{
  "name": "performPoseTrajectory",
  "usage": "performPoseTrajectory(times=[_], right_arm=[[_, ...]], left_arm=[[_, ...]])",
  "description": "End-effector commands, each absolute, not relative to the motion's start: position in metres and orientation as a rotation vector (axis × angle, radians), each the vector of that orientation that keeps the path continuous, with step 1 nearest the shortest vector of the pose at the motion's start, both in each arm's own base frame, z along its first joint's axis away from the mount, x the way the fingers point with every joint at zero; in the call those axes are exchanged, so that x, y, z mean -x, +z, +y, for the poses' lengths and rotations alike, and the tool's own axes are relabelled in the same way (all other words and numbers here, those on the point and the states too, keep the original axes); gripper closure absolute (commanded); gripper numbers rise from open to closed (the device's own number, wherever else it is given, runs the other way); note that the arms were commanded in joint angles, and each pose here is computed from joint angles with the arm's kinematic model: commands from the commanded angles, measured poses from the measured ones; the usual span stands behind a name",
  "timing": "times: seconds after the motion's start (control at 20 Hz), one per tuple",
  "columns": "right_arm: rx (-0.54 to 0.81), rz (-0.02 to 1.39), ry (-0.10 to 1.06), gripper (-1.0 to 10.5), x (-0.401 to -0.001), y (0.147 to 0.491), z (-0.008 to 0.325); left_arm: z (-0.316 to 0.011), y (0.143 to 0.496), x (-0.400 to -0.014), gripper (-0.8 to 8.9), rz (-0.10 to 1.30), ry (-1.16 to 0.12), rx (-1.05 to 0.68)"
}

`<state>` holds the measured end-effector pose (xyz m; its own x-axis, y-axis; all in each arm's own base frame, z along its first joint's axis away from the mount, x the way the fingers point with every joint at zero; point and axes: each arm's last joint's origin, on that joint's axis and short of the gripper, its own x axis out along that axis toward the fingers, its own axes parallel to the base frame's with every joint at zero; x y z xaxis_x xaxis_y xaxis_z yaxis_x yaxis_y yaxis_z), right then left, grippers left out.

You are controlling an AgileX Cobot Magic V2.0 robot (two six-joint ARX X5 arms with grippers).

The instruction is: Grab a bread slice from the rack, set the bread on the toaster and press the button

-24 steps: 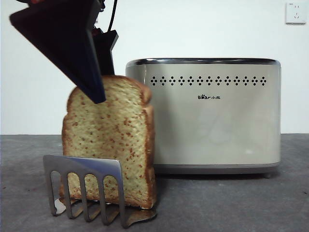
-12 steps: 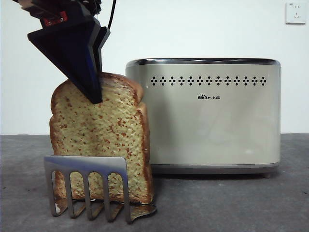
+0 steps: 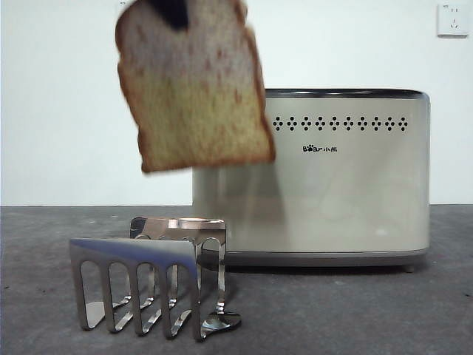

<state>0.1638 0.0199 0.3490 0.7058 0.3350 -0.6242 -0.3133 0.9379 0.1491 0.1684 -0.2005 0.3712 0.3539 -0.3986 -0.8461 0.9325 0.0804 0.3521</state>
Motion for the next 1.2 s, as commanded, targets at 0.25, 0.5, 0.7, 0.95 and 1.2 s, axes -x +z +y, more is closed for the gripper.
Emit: performPoseTrajectory(times=[0.25,0.5,0.7,0.95,1.2], right_arm=[[-0.022,0.696,0.364,9.5,-0.164,0.35,0.02],[-0.022,0.695,0.365,9.5,-0.164,0.35,0.02],[-0.023,0.699,0.364,9.5,-0.164,0.349,0.02],[-0.024,0.723,0.364,9.5,-0.163,0.348,0.02],[-0.021,0.722,0.365,9.5,-0.163,0.348,0.02]], left_arm=[[-0.191,0.451,-0.157,8.23,0.473,-1.05,-0.792],[-0.196,0.492,-0.164,8.23,0.386,-1.023,-0.716],[-0.218,0.488,-0.185,8.23,0.466,-1.025,-0.737],[-0.243,0.463,-0.215,8.23,0.532,-1.013,-0.767],[-0.258,0.44,-0.241,8.23,0.582,-1.004,-0.796]])
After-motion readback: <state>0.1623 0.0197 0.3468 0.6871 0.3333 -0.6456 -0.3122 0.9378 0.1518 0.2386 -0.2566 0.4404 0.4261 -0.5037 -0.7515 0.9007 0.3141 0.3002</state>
